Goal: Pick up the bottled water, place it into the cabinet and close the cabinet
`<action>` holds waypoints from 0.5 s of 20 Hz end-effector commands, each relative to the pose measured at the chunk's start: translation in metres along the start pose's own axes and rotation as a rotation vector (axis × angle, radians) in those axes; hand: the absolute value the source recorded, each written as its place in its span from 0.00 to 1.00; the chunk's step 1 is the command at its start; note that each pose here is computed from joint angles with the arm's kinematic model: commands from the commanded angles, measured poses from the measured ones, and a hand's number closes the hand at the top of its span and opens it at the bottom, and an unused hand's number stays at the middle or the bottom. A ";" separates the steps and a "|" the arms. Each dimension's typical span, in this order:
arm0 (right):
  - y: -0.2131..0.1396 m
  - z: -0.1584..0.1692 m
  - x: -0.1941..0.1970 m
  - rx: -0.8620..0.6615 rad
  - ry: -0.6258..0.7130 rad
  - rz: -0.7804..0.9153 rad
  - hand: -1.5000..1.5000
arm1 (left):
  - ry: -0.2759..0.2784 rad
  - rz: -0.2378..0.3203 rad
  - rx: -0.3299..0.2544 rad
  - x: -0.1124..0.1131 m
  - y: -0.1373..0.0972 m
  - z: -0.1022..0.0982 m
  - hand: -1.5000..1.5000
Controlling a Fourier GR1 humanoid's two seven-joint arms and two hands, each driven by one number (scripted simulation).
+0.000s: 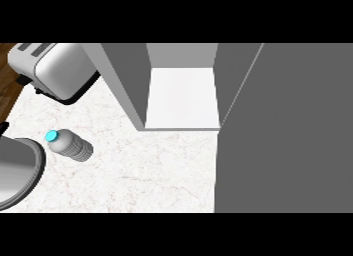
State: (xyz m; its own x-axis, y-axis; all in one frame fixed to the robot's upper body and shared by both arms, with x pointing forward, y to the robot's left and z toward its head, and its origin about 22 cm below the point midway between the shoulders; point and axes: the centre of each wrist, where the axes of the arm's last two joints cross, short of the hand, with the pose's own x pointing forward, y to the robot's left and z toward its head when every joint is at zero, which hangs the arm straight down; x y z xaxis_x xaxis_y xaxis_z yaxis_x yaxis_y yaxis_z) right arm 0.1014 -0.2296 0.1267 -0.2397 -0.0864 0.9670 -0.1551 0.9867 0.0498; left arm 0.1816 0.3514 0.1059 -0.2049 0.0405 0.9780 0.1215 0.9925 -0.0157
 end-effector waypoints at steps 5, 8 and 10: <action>0.010 0.020 0.030 -0.017 -0.026 -0.012 0.00 | 0.011 -0.021 0.056 -0.024 0.021 0.002 0.00; 0.009 0.036 0.020 -0.023 -0.022 -0.001 0.00 | 0.061 -0.036 0.121 -0.047 0.025 0.012 0.00; 0.009 0.028 0.038 0.004 -0.030 0.013 0.00 | 0.053 -0.054 0.129 -0.062 0.009 -0.020 0.00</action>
State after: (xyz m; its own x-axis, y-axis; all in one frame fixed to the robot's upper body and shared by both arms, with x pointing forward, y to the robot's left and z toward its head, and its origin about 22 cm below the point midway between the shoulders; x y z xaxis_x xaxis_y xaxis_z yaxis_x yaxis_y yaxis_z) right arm 0.0833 -0.2277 0.1212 -0.2287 -0.0838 0.9699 -0.1466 0.9879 0.0508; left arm 0.1942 0.3638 0.0705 -0.1721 0.0035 0.9851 0.0231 0.9997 0.0005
